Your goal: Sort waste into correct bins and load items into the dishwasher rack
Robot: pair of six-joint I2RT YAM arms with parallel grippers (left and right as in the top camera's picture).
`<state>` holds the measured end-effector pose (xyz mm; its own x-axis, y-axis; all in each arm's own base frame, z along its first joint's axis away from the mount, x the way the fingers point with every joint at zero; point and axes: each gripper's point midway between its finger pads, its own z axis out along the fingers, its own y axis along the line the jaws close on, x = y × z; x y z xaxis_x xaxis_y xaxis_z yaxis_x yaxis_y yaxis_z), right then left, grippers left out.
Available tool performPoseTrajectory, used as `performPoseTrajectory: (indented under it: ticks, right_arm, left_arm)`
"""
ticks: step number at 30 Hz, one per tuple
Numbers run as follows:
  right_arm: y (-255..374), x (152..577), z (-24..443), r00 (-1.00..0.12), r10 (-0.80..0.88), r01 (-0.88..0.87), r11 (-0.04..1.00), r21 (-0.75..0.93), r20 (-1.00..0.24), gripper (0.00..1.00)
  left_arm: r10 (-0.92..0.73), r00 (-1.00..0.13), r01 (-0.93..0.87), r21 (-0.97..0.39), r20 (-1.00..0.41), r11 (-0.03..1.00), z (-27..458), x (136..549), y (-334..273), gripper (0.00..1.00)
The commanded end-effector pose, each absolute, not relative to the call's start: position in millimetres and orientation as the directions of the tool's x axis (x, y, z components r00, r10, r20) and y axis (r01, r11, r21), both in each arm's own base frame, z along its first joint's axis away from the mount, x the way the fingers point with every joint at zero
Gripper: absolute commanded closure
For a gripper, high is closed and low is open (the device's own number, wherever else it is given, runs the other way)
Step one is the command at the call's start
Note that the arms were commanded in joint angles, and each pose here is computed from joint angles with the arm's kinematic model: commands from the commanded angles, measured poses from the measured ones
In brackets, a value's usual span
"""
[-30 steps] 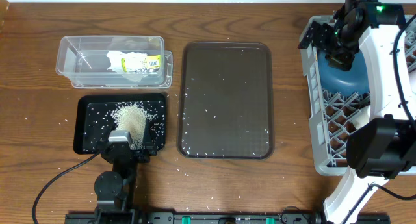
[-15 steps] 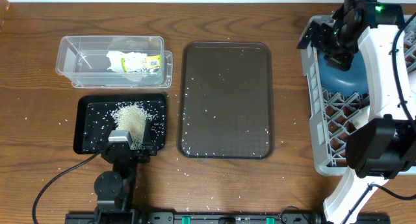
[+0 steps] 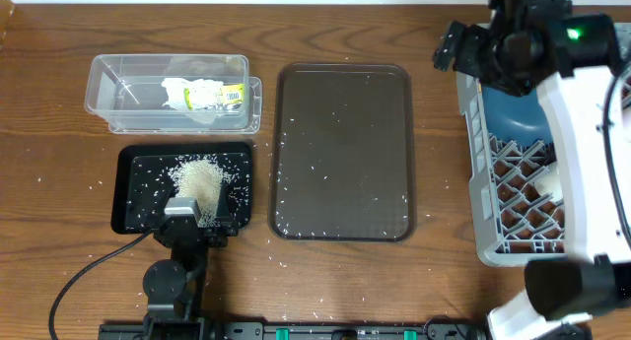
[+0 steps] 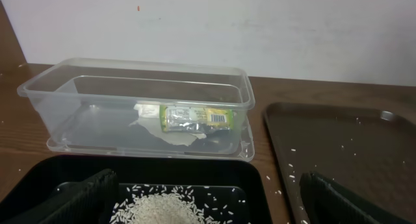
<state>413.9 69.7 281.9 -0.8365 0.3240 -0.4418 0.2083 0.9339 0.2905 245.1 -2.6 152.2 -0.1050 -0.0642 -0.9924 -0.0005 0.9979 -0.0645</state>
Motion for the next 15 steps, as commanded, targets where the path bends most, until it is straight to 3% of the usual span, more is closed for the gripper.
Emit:
performPoseTrajectory:
  ticks: [1, 7, 15]
  right_arm:
    - [56.5, 401.0, 315.1, -0.771, 0.311, 0.237, 0.95, 0.203, -0.557, 0.01]
    - [52.1, 380.0, 354.2, -0.688, 0.276, 0.243, 0.959, 0.145, -0.671, 0.01]
    - [48.2, 350.7, 389.4, -0.585, 0.294, 0.212, 0.955, 0.208, -0.756, 0.01]
  left_arm:
    - [-0.058, -0.153, -0.034, -0.053, -0.987, 0.998, 136.5, 243.9, 3.3, 0.08]
    - [-0.058, -0.153, -0.034, -0.053, -0.986, 0.998, 136.4, 243.8, 3.3, 0.08]
    - [-0.058, -0.153, -0.034, -0.053, -0.987, 0.998, 136.5, 243.9, 3.3, 0.08]
